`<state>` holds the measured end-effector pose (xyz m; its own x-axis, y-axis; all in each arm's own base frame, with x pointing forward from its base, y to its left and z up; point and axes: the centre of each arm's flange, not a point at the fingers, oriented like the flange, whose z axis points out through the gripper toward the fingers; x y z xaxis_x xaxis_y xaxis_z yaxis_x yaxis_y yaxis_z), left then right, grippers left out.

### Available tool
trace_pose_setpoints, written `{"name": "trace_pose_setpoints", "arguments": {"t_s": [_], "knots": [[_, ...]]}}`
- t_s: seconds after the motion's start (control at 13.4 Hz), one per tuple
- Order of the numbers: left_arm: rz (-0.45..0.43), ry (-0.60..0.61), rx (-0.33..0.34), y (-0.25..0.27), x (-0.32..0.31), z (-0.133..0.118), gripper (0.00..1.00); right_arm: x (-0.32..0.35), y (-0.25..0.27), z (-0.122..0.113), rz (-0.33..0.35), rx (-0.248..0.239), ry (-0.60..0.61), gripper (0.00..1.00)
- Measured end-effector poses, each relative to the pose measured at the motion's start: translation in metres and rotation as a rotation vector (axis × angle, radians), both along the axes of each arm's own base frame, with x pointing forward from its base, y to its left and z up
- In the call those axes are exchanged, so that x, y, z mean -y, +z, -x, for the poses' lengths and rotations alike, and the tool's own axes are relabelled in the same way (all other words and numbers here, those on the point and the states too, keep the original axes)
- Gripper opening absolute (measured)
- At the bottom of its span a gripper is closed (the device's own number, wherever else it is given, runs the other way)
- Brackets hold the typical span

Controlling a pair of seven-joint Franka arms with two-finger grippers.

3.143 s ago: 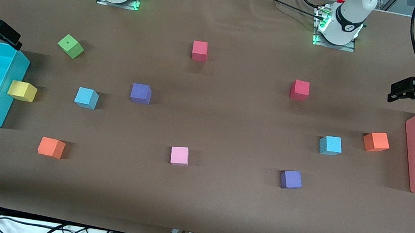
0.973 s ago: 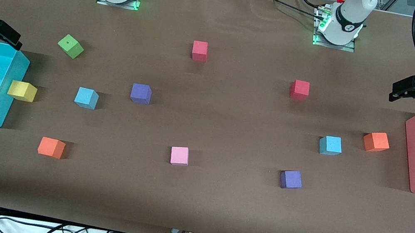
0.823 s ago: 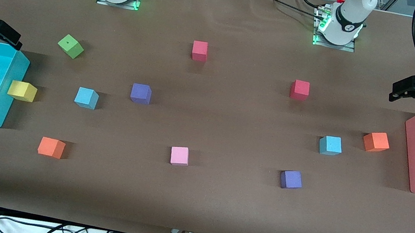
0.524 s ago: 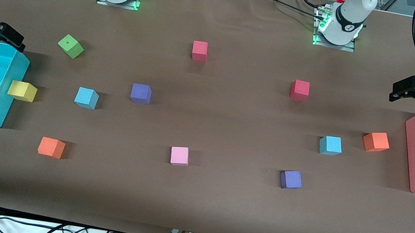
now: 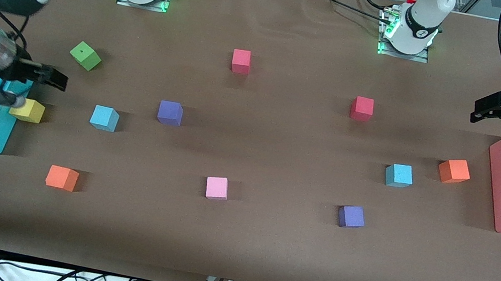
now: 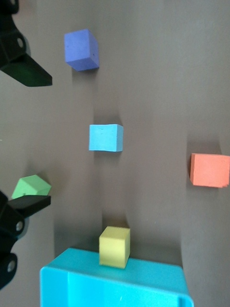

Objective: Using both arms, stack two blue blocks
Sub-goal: 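Reach the right gripper to the light blue cube and grasp it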

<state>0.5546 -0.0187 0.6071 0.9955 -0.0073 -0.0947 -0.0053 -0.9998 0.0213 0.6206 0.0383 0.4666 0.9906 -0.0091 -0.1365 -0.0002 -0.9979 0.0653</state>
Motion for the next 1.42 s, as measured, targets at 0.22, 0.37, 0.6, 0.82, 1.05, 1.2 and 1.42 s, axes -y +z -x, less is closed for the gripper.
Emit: {"name": "trace_pose_setpoints", "arguments": {"t_s": [0.22,0.37,0.6,0.82,1.05,1.2,1.42], "knots": [[0.0,0.0,0.0,0.0,0.0,0.0,1.0,-0.009,-0.058,-0.022,0.002,0.006,0.011,1.0],[0.0,0.0,0.0,0.0,0.0,0.0,1.0,-0.021,-0.093,-0.028,0.0,-0.001,-0.011,1.0],[0.0,-0.001,0.0,0.0,0.001,0.0,1.0,-0.028,-0.135,-0.021,-0.015,0.018,-0.022,1.0],[0.0,-0.001,-0.002,-0.001,0.001,0.0,1.0,-0.026,-0.174,-0.005,-0.018,0.022,-0.025,1.0],[0.0,-0.002,-0.003,-0.002,0.001,-0.001,1.0,-0.024,-0.198,0.009,-0.019,0.022,-0.027,1.0],[0.0,-0.002,-0.004,-0.002,0.001,-0.001,1.0,-0.022,-0.209,0.015,-0.018,0.024,-0.029,1.0],[0.0,-0.002,-0.005,-0.003,0.001,-0.001,1.0,-0.016,-0.218,0.021,-0.017,0.017,-0.037,1.0]]}}
